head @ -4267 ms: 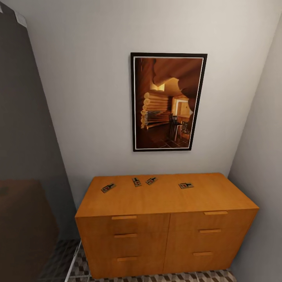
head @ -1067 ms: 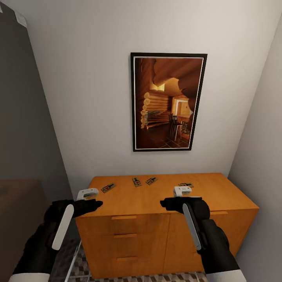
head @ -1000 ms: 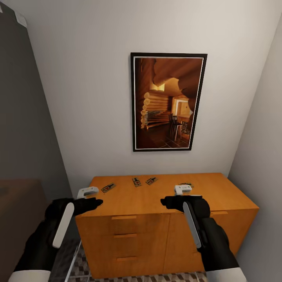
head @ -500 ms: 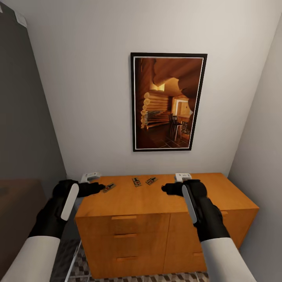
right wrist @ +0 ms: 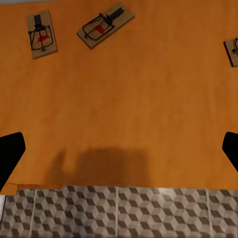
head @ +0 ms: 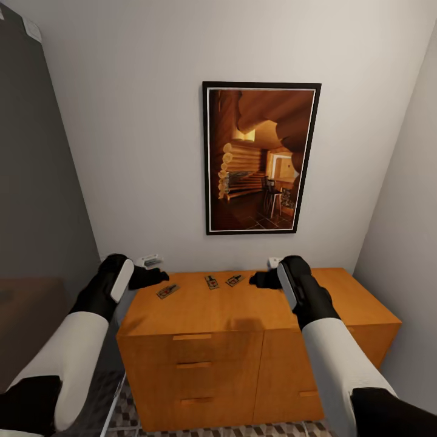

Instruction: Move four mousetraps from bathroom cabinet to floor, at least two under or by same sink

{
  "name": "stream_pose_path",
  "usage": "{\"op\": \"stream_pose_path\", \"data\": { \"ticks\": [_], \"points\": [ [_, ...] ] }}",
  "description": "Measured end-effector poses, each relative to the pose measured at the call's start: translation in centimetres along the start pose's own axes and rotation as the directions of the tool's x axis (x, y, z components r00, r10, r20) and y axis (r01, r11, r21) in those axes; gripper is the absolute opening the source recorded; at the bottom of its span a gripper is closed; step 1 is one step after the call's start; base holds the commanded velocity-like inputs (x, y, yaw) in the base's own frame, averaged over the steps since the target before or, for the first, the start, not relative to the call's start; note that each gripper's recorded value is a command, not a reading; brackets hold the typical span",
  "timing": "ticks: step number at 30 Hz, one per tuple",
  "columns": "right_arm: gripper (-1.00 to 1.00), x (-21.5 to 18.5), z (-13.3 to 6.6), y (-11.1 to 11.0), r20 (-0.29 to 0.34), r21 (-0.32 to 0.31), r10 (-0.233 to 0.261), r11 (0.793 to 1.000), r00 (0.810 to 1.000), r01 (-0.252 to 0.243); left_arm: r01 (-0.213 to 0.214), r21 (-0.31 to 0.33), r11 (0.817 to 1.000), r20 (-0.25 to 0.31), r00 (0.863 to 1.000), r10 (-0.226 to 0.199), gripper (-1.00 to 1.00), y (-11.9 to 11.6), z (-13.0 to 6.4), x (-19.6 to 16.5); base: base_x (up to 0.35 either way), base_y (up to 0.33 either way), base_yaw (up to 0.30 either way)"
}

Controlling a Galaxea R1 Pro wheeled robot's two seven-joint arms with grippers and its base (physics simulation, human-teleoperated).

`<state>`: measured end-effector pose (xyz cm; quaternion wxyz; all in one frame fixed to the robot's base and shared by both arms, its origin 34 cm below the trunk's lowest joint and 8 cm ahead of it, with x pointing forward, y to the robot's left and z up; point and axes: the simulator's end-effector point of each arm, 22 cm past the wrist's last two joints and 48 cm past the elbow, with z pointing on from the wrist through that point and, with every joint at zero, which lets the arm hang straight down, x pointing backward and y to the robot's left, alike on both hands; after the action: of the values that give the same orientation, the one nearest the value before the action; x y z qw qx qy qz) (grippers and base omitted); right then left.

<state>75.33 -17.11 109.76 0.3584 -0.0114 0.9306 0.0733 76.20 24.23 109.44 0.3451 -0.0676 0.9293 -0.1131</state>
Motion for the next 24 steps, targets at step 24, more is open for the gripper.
{"op": "stream_pose_path", "data": {
  "ticks": [24],
  "points": [
    [1.0, -1.3, 0.3, 0.2, -0.033, -0.006, 0.003, 1.0, 0.999, -0.003, -0.106, -0.041, 0.994, -0.082, 0.991, 0.102, 1.0, -1.7, 0.6, -1.7, 0.0, 0.0, 0.0]
  ]
}}
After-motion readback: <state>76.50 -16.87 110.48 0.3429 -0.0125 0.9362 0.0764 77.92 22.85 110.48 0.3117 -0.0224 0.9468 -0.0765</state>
